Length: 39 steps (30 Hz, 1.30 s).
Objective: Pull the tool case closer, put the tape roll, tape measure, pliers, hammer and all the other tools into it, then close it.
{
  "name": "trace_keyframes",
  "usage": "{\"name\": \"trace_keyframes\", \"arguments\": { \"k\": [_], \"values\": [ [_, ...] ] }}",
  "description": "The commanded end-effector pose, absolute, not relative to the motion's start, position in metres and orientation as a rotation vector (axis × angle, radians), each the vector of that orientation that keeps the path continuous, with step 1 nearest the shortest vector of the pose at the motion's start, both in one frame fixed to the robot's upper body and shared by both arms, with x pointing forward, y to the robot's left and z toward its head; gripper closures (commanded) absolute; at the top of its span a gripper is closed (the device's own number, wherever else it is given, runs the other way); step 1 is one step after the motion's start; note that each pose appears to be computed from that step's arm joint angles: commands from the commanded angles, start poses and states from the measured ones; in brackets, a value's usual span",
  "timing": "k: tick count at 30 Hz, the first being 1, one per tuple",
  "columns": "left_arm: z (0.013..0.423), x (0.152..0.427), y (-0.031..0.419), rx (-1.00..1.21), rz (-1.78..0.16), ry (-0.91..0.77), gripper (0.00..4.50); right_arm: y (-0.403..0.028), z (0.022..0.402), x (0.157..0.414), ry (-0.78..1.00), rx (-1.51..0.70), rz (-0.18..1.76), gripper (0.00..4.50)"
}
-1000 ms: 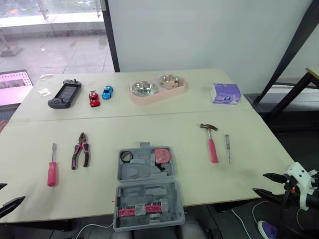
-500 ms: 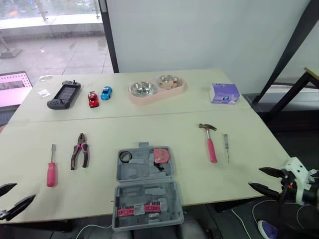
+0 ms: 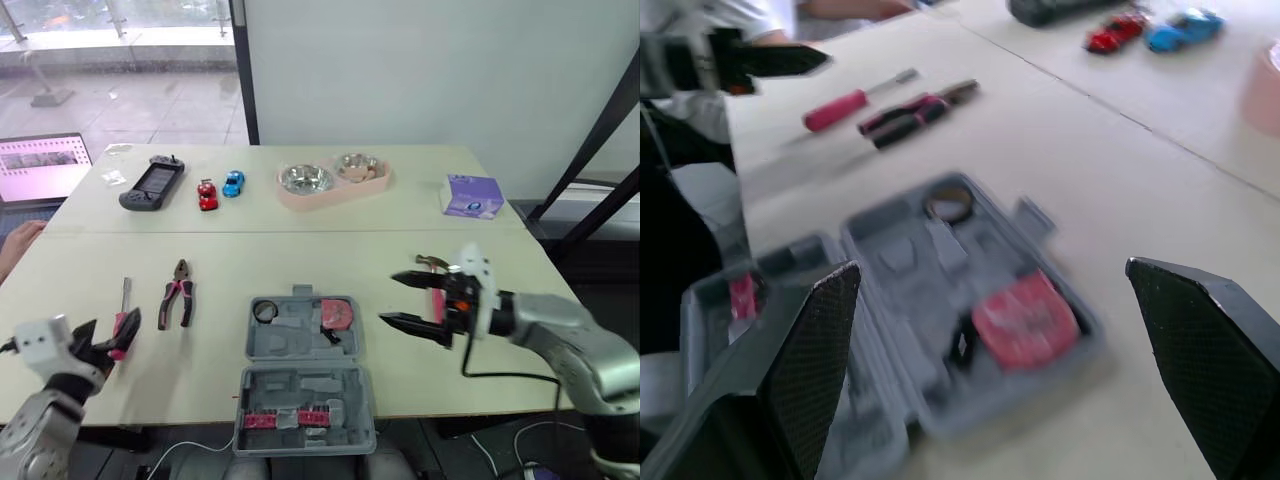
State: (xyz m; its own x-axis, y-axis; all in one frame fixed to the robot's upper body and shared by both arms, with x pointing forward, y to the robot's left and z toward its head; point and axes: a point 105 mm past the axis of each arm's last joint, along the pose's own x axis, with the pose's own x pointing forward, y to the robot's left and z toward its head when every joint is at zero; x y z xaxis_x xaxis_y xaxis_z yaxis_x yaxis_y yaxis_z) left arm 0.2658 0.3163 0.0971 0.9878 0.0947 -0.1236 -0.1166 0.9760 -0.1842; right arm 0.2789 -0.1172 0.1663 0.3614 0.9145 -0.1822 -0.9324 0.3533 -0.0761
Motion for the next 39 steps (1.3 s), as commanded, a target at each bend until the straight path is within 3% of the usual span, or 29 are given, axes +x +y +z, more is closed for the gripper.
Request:
{"name": "trace_keyframes", "arguments": {
  "k": [1, 5, 17, 29, 35, 39],
  "values": [
    [0.105, 0.286, 0.312, -0.123, 0.123, 0.156, 0.0, -0.099, 0.169, 0.282, 0.087, -0.233, 1.241, 0.03],
    [0.092, 0.312, 0.289, -0.105, 0.045, 0.284, 0.0, -0.077, 0.163, 0.282, 0.085, -0.268, 1.29, 0.03],
    [0.093, 0.364, 0.285, -0.056, 0.036, 0.335, 0.0, -0.054, 0.166, 0.282, 0.049, -0.267, 1.319, 0.03],
    [0.087, 0.364, 0.299, -0.049, 0.106, 0.391, 0.0, -0.057, 0.168, 0.285, 0.048, -0.252, 1.282, 0.03],
    [0.053, 0.351, 0.291, -0.082, 0.098, 0.566, 0.0, -0.054, 0.173, 0.285, 0.031, -0.24, 1.278, 0.03],
    [0.045, 0.349, 0.288, -0.082, 0.095, 0.598, 0.0, -0.054, 0.175, 0.285, 0.025, -0.235, 1.273, 0.03]
  ]
}}
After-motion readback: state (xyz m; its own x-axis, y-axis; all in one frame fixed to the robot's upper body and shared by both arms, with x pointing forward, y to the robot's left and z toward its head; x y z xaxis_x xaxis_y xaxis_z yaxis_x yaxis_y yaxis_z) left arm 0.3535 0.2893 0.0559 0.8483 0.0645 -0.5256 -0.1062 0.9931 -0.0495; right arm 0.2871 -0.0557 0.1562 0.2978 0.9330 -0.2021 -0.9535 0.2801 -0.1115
